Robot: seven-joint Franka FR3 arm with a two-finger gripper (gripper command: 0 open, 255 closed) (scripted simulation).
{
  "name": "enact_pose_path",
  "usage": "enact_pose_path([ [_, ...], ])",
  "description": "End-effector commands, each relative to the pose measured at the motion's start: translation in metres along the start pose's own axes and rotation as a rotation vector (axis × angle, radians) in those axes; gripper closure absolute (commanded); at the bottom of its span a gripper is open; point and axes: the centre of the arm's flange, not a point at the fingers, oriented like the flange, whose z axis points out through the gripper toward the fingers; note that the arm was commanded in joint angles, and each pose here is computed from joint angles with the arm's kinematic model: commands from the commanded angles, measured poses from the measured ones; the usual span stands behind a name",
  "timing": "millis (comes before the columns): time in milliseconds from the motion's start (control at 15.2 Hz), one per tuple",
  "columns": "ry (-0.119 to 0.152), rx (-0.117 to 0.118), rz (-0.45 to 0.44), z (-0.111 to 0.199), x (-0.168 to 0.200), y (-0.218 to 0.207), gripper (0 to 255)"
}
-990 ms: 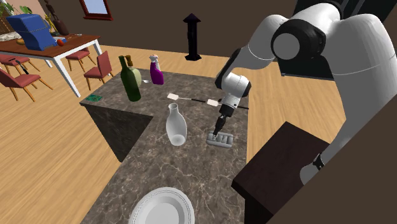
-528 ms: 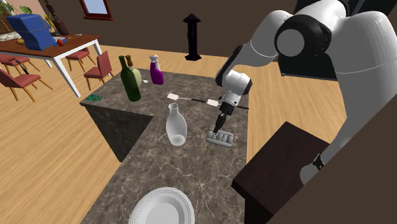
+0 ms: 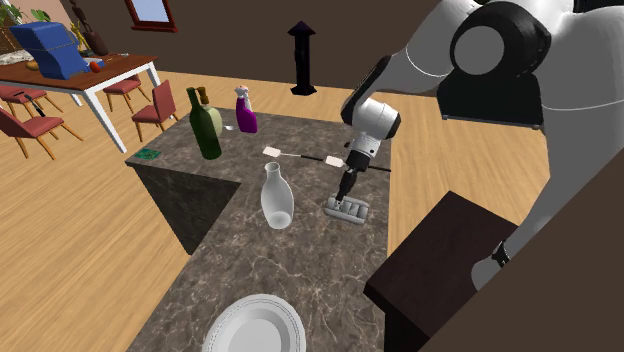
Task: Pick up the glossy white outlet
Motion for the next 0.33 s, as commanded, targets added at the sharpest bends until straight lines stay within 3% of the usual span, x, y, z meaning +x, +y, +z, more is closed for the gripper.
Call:
enact_pose_path([
  [0, 0.000, 0.000, 0.000, -0.0071, 0.0012, -0.0076, 255],
  [264, 0.000, 0.000, 0.000, -0.0144, 0.0024, -0.0162, 255],
])
